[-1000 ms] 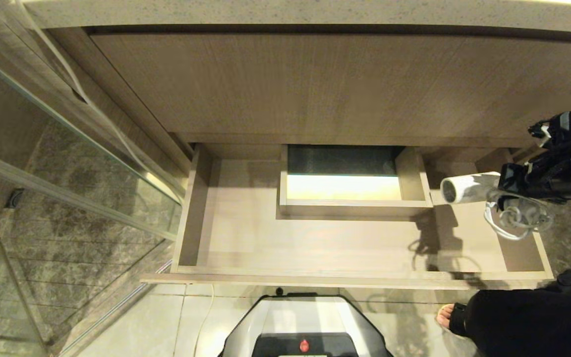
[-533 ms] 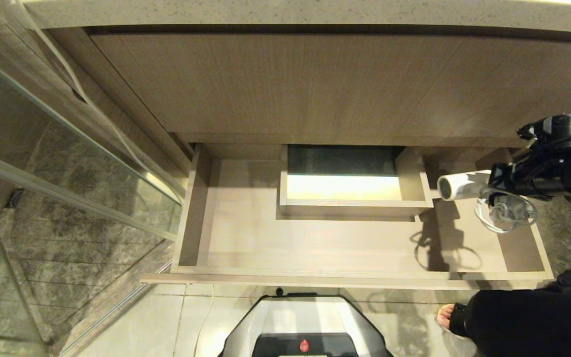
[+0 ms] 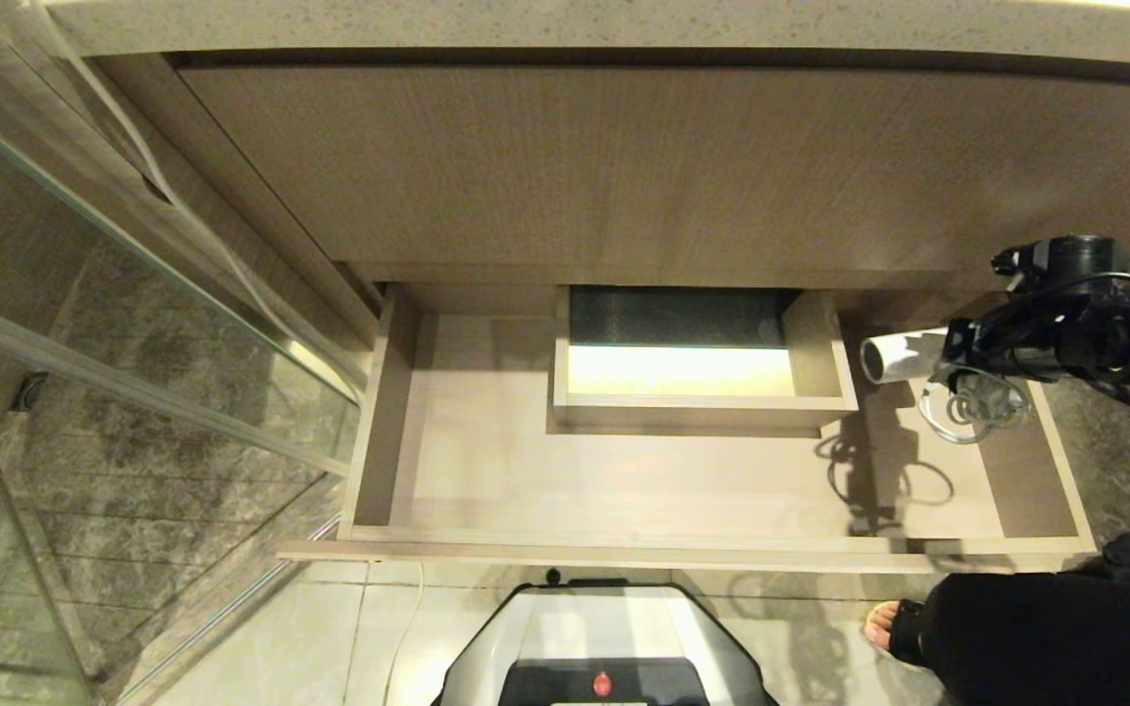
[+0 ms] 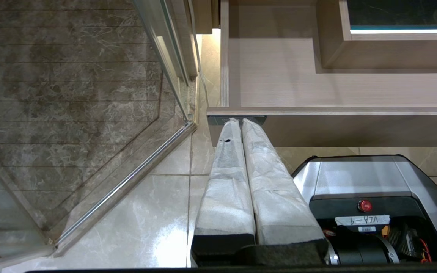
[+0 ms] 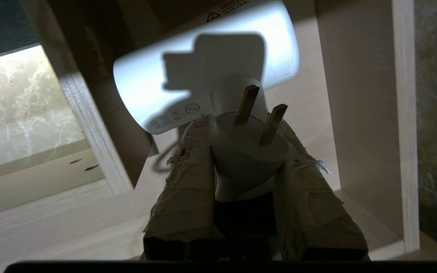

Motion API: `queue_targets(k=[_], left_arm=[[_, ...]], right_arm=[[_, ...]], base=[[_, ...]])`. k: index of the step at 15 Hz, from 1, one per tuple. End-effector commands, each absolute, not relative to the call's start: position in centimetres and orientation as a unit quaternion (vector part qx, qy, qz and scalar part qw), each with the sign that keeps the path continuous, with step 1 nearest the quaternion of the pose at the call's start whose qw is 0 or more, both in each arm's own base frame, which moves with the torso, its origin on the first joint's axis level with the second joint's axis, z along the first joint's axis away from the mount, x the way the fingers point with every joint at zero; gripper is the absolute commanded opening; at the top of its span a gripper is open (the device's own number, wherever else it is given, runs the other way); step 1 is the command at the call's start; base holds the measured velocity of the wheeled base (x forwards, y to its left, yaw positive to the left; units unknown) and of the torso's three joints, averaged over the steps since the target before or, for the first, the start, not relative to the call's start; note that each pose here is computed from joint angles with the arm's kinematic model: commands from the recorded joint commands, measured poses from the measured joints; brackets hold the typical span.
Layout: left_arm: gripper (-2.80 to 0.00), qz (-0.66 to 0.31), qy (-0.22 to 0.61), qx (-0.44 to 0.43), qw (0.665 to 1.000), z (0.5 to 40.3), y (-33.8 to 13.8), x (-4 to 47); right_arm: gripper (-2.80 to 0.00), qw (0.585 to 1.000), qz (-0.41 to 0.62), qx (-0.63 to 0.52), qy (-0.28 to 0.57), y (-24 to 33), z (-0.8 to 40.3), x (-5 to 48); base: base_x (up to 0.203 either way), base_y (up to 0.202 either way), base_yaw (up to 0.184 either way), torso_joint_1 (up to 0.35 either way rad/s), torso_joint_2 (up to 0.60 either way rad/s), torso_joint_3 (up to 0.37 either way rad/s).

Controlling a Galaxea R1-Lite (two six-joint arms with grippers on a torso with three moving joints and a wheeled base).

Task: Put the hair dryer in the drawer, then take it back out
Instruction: Put it into the drawer

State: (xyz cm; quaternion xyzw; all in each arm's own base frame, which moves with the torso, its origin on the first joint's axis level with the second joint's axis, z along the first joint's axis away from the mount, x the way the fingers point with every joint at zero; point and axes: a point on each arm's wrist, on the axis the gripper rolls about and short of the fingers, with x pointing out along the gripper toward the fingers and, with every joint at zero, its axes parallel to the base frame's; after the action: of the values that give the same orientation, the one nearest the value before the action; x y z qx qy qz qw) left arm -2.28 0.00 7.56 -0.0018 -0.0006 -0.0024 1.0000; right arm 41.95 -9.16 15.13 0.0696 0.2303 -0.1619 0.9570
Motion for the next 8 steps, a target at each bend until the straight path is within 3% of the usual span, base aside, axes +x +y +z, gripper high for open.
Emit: queue_targets(k=[1,6,7,8], left_arm=[[-2.80,-0.002,-0.001,-0.002,1.000,7.6,0.0,-2.3],[-2.80,-0.002,0.000,-0.002,1.000,7.5,0.0,-2.3],[-2.80,-0.003,0.000,-0.002,1.000,7.5,0.0,-2.3],[-2.80,-0.002,0.000,-0.002,1.000,7.5,0.0,-2.3]], right_arm=[[-2.80,0.954,-0.160,0.060,0.244,-9.4,13.2,43.1],[-2.80,0.957,-0.155,0.037,0.244,-9.6,12.3,44.3],[0.00,0.957,-0.153,0.028,0.244,-9.6,12.2,44.4],[0.00,0.958,-0.151,0.026,0.242,-9.6,12.1,44.4]], base=[[0.000,0.000,0.000,0.000,0.00,0.000],[0.000,0.000,0.000,0.000,0.00,0.000],[0.000,0.000,0.000,0.000,0.00,0.000],[0.000,0.000,0.000,0.000,0.00,0.000]])
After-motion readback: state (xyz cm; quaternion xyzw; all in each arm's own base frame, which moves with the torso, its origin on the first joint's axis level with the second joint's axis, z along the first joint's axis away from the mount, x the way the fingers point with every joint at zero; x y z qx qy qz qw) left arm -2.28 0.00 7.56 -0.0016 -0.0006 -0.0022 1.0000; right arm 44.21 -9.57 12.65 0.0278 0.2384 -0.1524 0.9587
